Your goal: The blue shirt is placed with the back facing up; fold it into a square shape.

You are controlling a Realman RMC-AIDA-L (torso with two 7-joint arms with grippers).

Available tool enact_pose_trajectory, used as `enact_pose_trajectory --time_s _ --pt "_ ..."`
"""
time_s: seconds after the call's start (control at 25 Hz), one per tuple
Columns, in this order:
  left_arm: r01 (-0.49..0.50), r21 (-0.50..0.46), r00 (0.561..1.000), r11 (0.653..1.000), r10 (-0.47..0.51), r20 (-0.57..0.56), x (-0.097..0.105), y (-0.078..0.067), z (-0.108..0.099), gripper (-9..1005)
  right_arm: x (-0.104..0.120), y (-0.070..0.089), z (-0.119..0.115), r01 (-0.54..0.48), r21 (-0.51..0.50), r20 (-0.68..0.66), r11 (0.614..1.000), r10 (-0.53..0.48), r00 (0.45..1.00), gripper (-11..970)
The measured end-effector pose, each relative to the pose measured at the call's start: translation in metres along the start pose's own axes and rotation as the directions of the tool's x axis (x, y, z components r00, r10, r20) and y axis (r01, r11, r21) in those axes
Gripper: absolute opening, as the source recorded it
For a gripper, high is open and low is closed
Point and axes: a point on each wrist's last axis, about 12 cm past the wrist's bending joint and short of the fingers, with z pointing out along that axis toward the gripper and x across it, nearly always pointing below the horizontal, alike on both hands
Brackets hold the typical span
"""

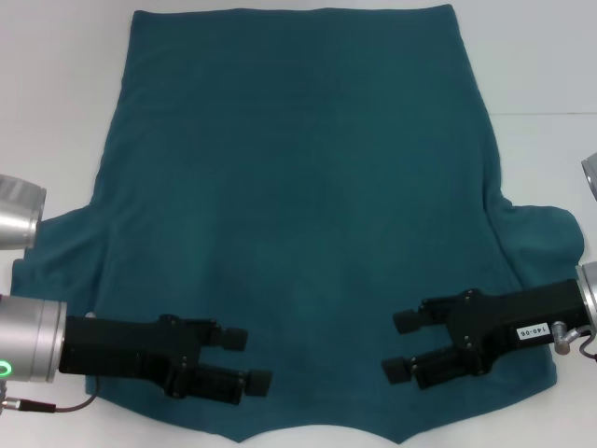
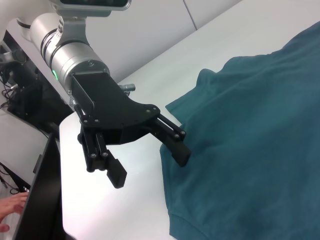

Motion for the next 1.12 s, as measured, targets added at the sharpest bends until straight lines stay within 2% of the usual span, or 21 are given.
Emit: enact_pose_trajectory --time_s 0.56,0.64,0.68,0.72,0.76,0.8,0.92,1.04,1.12 --pt "0.007 0.0 1.0 1.0 -0.007 0.005 0.0 0.0 0.0 934 0.0 0.0 0.0 -0.003 0.001 0.002 1.0 0.003 1.0 945" --pt "0.034 -0.012 0.999 0.999 -0.034 0.022 -0.001 0.001 -0.002 934 -0.001 -0.002 -0.002 -0.025 0.013 0.015 1.0 0.025 1.0 945" --pt "0.065 -0.029 0.997 0.997 -0.064 0.042 -0.002 0.004 -0.005 934 -0.002 -0.003 -0.004 -0.051 0.022 0.028 0.998 0.051 0.998 945" --pt "0.096 -0.047 0.994 0.994 -0.093 0.064 -0.004 0.006 -0.009 934 -0.005 -0.009 -0.011 -0.129 0.064 0.073 0.99 0.124 0.99 945" --pt "0.096 -0.047 0.994 0.994 -0.093 0.064 -0.004 0.006 -0.009 934 -0.005 -0.009 -0.011 -0.129 0.064 0.073 0.99 0.124 0.99 945" --pt "0.197 -0.096 0.973 0.976 -0.182 0.138 -0.007 0.013 -0.023 934 -0.006 -0.012 -0.016 -0.165 0.079 0.093 0.983 0.157 0.983 945" --pt "0.307 -0.127 0.934 0.943 -0.273 0.231 -0.01 0.02 -0.042 934 -0.01 -0.021 -0.031 -0.298 0.121 0.15 0.947 0.28 0.948 945" --pt "0.422 -0.131 0.875 0.897 -0.365 0.319 -0.01 0.024 -0.058 934 -0.016 -0.035 -0.048 -0.48 0.176 0.215 0.86 0.442 0.871 945" --pt "0.502 -0.131 0.827 0.855 -0.43 0.361 -0.009 0.028 -0.066 934 -0.023 -0.044 -0.061 -0.553 0.18 0.242 0.813 0.509 0.826 945"
